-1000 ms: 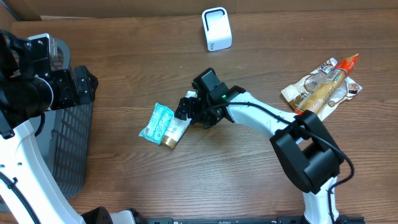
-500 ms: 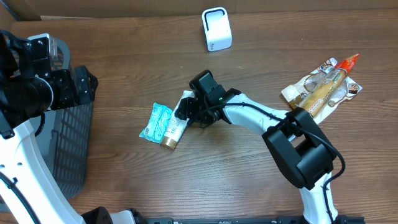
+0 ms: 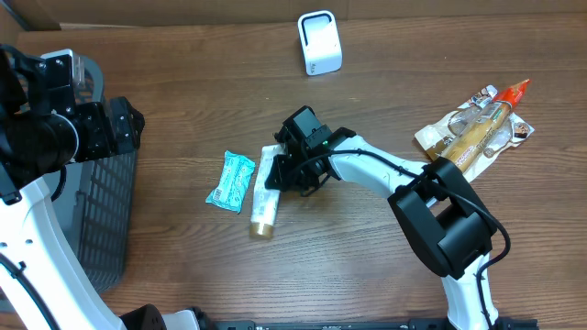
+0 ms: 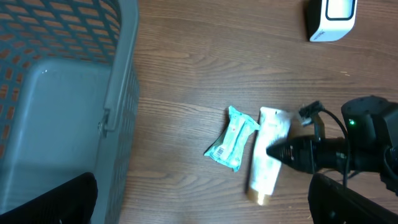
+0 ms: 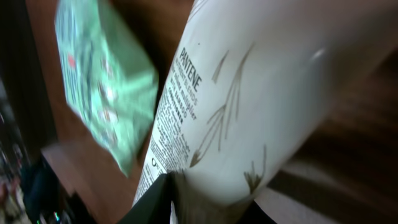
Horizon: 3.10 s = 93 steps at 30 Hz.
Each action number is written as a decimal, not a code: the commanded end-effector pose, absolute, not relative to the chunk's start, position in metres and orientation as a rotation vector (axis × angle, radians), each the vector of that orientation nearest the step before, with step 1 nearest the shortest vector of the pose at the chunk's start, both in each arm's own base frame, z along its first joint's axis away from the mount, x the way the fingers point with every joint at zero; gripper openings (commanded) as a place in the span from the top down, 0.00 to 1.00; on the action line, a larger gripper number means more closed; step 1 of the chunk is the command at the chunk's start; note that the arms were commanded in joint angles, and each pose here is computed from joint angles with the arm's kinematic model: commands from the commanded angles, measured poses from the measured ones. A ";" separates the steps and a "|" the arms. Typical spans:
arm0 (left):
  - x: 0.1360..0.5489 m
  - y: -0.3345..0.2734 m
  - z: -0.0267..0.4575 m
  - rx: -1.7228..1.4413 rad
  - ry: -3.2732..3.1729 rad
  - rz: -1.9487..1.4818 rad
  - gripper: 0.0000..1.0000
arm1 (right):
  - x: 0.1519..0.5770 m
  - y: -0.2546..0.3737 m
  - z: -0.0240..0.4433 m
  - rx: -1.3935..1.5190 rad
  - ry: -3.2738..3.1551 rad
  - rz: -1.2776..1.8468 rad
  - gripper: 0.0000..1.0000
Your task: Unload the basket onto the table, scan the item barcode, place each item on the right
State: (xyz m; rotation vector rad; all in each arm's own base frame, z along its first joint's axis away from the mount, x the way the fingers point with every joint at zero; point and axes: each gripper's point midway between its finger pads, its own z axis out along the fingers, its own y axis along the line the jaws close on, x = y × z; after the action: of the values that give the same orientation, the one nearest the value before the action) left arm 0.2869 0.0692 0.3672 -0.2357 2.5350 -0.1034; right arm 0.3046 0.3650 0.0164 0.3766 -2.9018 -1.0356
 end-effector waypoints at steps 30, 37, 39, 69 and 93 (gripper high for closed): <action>0.289 0.069 0.367 -0.200 2.536 -0.099 0.01 | 0.321 0.292 0.113 0.801 -2.882 -0.989 0.32; 0.289 0.069 0.367 -0.200 2.536 -0.099 0.00 | 0.280 0.333 0.143 0.788 -2.840 -1.002 0.34; 0.289 0.069 0.367 -0.200 2.536 -0.099 0.00 | 0.256 0.346 0.135 0.802 -2.792 -0.969 0.30; 0.289 0.069 0.367 -0.200 2.536 -0.099 0.00 | 0.270 0.217 0.018 0.416 -3.118 0.117 0.20; 0.289 0.069 0.367 -0.200 2.536 -0.100 0.01 | 0.351 0.247 0.060 0.203 -3.022 -1.043 0.10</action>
State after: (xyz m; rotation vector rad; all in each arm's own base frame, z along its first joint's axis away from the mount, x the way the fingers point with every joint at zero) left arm 0.2870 0.0691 0.3672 -0.2351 2.5347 -0.1034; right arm 0.3606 0.2379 0.0555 0.3119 -3.0937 -0.9772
